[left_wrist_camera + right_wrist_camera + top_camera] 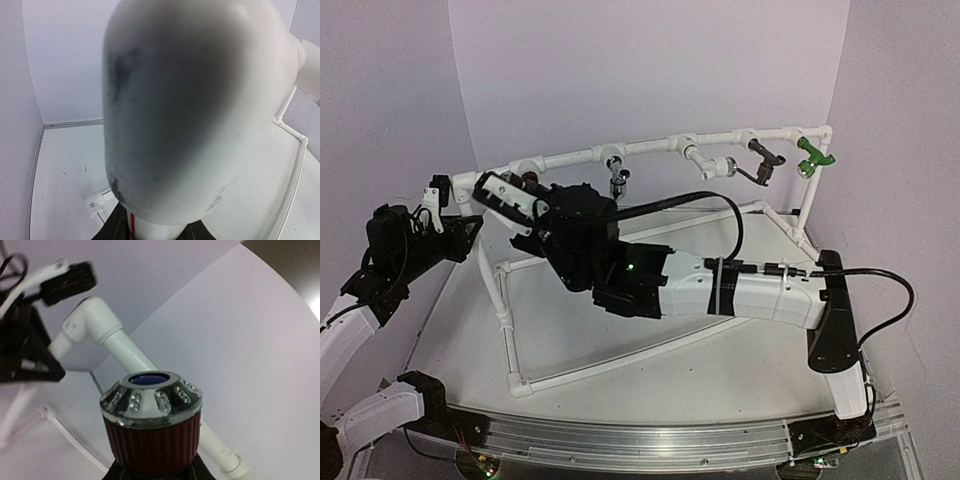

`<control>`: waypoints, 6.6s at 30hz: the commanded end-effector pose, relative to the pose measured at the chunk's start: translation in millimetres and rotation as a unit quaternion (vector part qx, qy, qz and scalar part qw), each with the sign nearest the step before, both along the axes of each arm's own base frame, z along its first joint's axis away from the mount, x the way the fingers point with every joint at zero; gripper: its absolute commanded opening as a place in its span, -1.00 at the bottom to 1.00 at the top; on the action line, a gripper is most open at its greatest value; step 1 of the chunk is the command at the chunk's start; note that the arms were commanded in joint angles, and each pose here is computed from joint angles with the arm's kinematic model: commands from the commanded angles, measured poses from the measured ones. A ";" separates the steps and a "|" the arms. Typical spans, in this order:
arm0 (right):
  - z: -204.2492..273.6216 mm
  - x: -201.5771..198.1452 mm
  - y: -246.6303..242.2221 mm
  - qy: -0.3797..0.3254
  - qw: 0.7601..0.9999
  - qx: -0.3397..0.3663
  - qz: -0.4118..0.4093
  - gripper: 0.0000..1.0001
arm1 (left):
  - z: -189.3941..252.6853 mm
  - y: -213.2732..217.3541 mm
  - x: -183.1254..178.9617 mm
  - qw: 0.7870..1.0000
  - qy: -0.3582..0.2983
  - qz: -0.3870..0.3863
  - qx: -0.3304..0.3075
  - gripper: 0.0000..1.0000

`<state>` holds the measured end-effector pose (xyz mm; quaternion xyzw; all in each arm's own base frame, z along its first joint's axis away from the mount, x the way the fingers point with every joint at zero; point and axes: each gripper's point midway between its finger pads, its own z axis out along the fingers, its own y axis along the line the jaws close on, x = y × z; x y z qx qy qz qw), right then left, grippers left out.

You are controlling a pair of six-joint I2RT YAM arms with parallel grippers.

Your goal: Install the water faucets

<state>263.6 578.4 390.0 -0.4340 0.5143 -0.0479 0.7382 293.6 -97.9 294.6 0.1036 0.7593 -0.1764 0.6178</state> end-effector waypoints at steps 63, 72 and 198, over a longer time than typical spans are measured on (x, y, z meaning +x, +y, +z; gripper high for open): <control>-12.2 8.8 -24.8 -0.281 0.868 -0.408 -0.025 -0.39 | -40.4 -28.8 -22.3 0.990 0.112 -0.073 -0.043 -0.97; 7.1 16.9 -14.0 -0.149 0.977 -0.147 -0.037 -1.00 | -40.6 -29.1 -21.8 0.990 0.113 -0.074 -0.043 -0.96; 3.8 -9.6 -26.0 -0.361 0.827 -0.431 -0.013 0.92 | -46.1 -26.9 -18.4 0.990 0.121 -0.065 -0.041 -0.97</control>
